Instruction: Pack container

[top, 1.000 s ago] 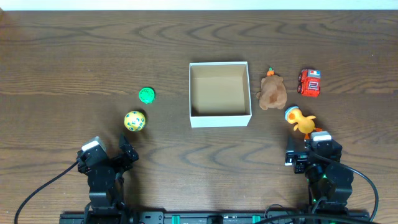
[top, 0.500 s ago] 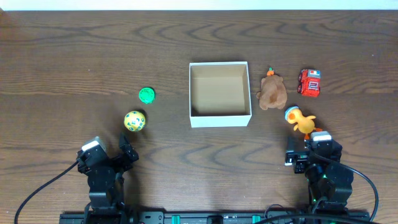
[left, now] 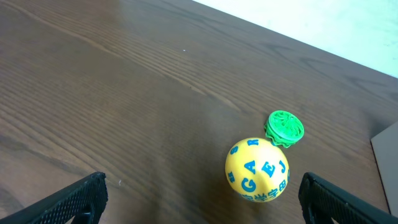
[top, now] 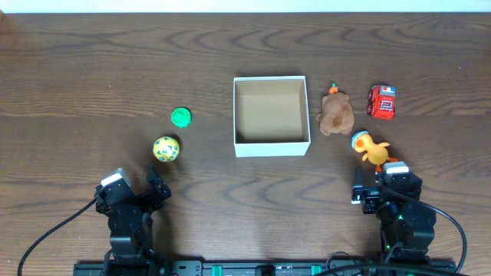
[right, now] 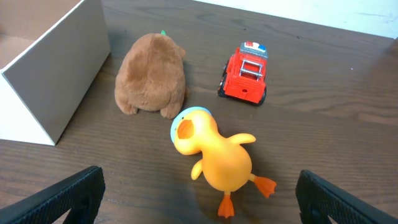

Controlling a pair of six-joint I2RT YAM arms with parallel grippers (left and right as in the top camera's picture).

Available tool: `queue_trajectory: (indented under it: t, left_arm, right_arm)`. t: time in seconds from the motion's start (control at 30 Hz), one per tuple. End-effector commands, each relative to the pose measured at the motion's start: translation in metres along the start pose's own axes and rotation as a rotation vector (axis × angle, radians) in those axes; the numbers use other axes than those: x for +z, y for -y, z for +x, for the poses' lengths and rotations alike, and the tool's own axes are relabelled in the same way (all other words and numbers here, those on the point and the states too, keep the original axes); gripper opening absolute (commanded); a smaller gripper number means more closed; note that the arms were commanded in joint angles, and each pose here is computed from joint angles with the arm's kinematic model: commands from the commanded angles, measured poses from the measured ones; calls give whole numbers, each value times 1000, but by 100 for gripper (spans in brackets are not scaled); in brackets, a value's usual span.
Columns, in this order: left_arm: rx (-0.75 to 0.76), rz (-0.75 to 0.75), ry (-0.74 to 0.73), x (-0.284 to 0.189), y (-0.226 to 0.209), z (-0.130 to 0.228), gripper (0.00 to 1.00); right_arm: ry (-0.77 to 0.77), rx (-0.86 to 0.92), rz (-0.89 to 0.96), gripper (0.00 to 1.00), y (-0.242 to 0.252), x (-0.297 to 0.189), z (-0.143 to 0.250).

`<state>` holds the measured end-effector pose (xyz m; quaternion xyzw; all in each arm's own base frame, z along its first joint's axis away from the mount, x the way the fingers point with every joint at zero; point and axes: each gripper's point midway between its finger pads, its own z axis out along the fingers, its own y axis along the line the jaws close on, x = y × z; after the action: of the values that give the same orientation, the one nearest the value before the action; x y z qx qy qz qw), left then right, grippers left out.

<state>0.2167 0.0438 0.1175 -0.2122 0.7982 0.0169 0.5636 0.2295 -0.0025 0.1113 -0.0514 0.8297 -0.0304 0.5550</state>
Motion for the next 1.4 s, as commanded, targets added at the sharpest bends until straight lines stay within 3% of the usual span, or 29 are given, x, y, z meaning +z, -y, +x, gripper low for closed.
queue_trajectory:
  t: [0.0,0.9,1.13,1.2,1.37]
  left_arm:
    - [25,-6,-23,3,-2,10,98]
    - [5,29,7,3,5,2,98]
    - [-7,123,-23,1,22,6,98]
    - [-7,171,-37,0,30,7,98]
    - [-14,196,-10,-9,37,-11,98]
  right_arm:
    - [4,5,-20,99,-5,0,0]
    - [15,11,-26,99,-5,0,-3]
    - [-12,347,-384,99,-64,-12,-9]
    - [-17,429,-406,99,-67,-14,-12]
    - [52,425,-388,99,-61,-16,-32]
